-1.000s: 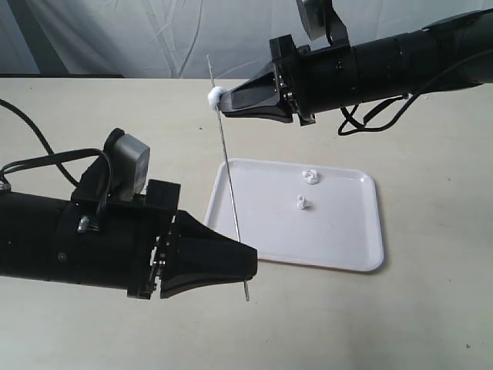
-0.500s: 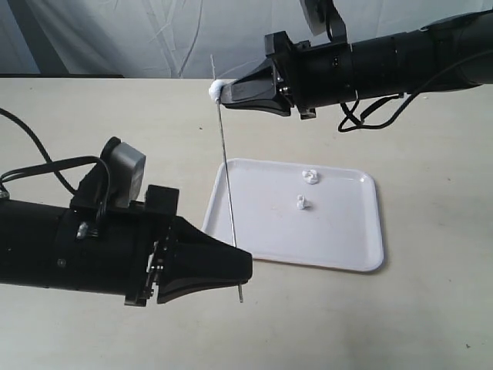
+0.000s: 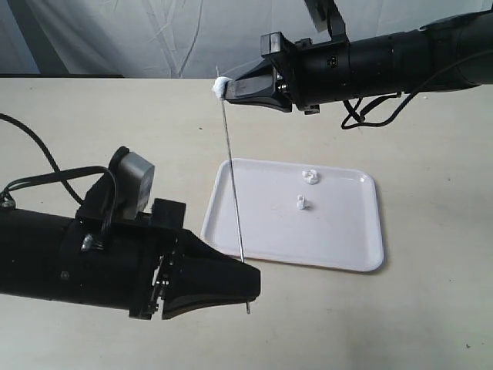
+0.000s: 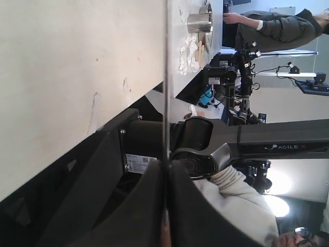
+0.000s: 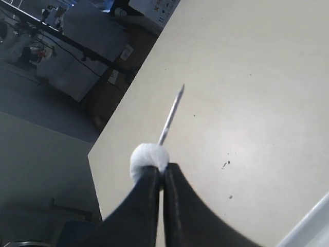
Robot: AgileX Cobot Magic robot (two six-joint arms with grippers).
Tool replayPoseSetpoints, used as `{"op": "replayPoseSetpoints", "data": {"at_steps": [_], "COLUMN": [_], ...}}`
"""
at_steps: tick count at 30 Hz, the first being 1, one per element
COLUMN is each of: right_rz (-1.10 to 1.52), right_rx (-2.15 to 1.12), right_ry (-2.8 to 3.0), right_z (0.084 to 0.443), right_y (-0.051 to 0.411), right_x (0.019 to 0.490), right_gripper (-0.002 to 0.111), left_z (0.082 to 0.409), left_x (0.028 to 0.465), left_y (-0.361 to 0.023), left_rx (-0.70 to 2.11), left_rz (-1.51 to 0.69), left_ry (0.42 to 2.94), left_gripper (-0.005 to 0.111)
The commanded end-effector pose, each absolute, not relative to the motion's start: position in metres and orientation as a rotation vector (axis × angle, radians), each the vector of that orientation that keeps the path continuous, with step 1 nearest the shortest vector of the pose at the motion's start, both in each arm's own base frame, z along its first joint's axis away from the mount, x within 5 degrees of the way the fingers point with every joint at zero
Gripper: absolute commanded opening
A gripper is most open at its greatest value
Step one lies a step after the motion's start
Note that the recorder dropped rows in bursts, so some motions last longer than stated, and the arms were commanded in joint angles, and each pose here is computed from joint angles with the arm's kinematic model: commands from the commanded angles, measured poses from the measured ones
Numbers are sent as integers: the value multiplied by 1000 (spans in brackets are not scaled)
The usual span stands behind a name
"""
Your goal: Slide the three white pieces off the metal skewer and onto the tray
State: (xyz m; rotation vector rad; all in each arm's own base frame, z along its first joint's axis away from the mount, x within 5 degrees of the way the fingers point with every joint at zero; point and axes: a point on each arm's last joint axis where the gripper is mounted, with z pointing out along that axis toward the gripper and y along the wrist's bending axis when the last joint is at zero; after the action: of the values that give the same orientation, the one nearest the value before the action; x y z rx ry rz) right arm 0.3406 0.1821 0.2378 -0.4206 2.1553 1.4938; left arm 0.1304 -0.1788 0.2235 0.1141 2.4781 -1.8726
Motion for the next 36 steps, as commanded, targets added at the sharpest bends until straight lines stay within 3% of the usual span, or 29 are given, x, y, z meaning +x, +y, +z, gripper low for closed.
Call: {"op": "replayPoseSetpoints", "data": {"at_steps": [1, 20, 28, 36], "right_rz": [1379, 1340, 1337, 1268], "right_rx": [-236, -152, -184, -172], "right_ry": [2120, 2105, 2026, 2033], "right_z": [241, 241, 265, 266], "right_y": [173, 170, 173, 171], "right_x": [357, 363, 374, 378], "right_gripper": [-1, -1, -1, -1], "left_z": [223, 220, 221, 221], "left_x": [109, 100, 98, 85], "left_y": [-183, -189, -190, -197], "left_rx": [313, 306, 339, 405], "left_rz": [-1946, -1932, -1951, -1964], "left_ry": [2528, 2598, 2601, 2622], "left_gripper": [0, 0, 0, 0]}}
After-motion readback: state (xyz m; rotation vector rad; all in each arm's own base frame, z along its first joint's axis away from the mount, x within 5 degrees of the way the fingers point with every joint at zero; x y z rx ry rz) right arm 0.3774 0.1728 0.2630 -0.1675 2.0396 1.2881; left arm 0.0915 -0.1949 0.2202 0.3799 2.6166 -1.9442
